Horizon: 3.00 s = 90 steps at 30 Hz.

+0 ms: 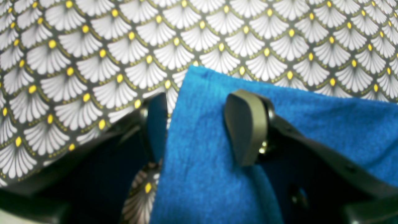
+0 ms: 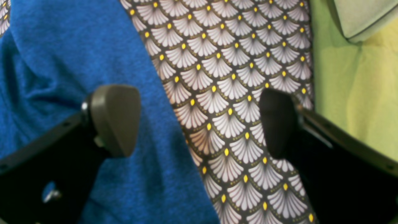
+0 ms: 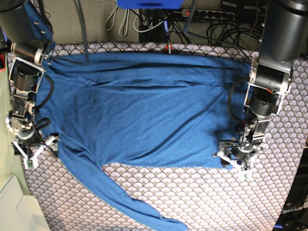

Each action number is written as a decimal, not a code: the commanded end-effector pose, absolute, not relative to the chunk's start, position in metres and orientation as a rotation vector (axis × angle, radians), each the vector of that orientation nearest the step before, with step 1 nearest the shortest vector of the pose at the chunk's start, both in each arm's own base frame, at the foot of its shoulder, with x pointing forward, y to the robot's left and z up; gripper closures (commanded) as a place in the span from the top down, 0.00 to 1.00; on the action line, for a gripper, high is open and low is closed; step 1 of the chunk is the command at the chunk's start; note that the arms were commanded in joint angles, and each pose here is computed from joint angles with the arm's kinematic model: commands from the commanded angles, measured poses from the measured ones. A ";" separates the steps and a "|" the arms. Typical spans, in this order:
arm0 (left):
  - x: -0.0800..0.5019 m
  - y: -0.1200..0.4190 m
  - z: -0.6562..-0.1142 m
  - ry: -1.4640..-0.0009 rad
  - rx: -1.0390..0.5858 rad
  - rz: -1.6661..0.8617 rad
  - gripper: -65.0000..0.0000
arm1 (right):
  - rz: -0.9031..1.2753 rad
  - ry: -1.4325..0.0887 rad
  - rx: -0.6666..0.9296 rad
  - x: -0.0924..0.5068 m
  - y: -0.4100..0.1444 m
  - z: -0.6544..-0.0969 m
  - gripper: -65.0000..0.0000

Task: Fold the T-shirt properly
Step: 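Move both grippers down to the shirt's opposite edge near the sleeves, then close both grippers on the shirt edge beside the sleeves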

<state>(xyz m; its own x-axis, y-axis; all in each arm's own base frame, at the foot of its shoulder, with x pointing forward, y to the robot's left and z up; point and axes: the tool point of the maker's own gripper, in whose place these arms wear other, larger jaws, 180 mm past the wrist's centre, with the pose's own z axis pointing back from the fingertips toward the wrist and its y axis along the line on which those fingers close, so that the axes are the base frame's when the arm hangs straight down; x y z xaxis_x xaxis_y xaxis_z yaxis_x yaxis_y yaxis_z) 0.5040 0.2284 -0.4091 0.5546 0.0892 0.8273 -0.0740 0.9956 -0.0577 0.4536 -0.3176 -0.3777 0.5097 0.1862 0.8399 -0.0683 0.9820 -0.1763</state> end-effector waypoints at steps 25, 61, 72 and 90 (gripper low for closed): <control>0.509 0.221 -0.403 -1.041 -0.009 0.115 0.50 | 0.148 -1.080 -0.143 0.460 -0.326 -0.361 0.92; 0.498 0.229 -0.419 -0.991 0.009 0.133 0.01 | 0.098 -0.941 -0.042 0.441 -0.304 -0.418 0.91; 0.498 0.229 -0.419 -0.992 0.013 0.124 0.01 | 0.098 -0.948 -0.037 0.442 -0.301 -0.417 0.93; 0.498 0.229 -0.419 -0.994 0.012 0.127 0.01 | 0.118 -0.941 -0.006 0.442 -0.294 -0.418 0.38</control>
